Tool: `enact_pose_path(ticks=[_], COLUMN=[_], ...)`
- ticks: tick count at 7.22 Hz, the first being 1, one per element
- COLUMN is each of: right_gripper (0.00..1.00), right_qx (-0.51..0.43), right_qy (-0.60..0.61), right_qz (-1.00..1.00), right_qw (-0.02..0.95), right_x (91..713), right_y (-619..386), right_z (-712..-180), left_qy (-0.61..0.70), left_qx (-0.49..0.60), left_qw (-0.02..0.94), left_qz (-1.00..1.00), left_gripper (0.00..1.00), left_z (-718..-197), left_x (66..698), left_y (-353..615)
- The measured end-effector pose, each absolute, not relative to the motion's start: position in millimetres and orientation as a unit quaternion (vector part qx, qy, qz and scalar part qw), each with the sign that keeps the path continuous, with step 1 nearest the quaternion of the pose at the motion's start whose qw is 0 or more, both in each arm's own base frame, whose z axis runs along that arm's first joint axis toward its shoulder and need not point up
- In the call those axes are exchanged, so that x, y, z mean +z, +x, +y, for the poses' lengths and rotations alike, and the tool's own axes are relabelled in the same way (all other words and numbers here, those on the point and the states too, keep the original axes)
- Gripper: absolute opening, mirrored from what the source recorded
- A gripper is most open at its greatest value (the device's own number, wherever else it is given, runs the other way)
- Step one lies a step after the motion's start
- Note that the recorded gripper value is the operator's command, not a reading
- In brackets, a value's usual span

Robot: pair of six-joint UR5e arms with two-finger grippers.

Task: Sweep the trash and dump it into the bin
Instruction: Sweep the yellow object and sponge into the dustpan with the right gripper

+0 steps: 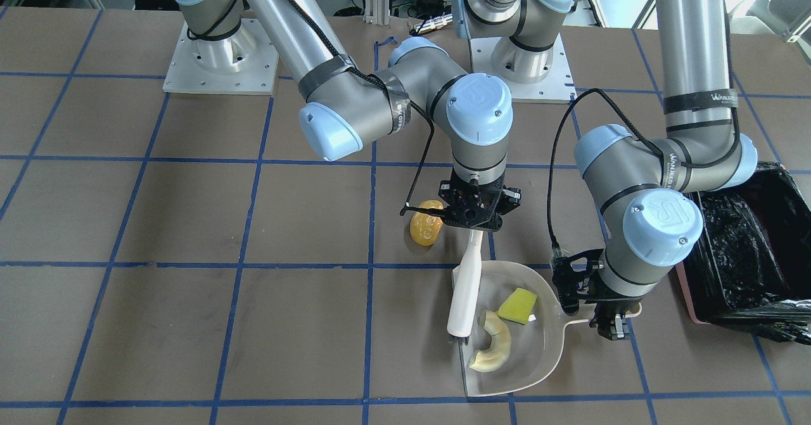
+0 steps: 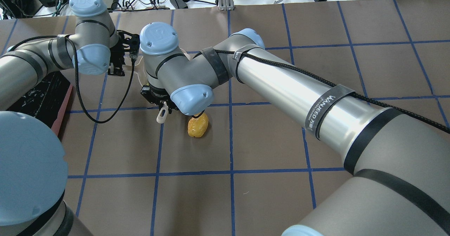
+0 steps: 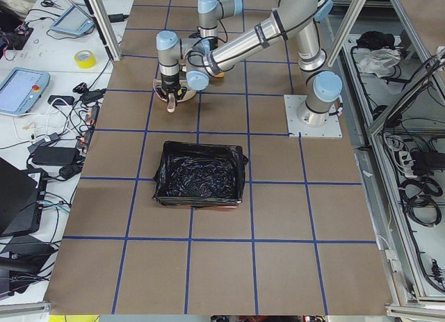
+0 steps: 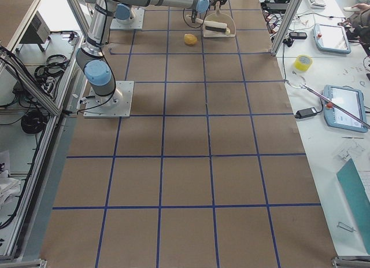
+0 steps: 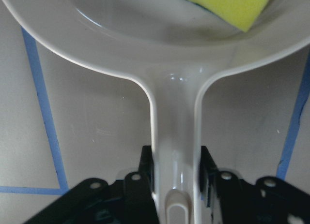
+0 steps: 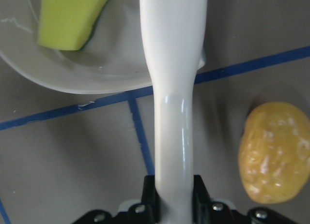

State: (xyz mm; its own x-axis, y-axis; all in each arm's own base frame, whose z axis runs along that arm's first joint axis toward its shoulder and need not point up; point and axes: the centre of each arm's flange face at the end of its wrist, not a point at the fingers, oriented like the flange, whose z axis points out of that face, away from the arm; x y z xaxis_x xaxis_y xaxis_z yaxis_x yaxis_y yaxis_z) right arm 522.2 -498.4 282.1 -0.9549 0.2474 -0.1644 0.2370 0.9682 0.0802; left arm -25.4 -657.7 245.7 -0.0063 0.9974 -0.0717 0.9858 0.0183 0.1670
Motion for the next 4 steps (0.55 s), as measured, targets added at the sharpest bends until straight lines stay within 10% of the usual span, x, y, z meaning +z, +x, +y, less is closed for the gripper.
enact_pose_path(ticks=[4], right_gripper=[0.02], right_qx=[0.061], right_qy=[0.118], right_qz=[0.991], right_qw=[0.009], right_x=[333], right_y=[444], right_z=[-420], left_qy=[0.711], left_qx=[0.044], left_qw=[0.075], left_qz=[0.697], left_gripper=[0.00], left_z=[-618], left_x=[261], left_y=[-18])
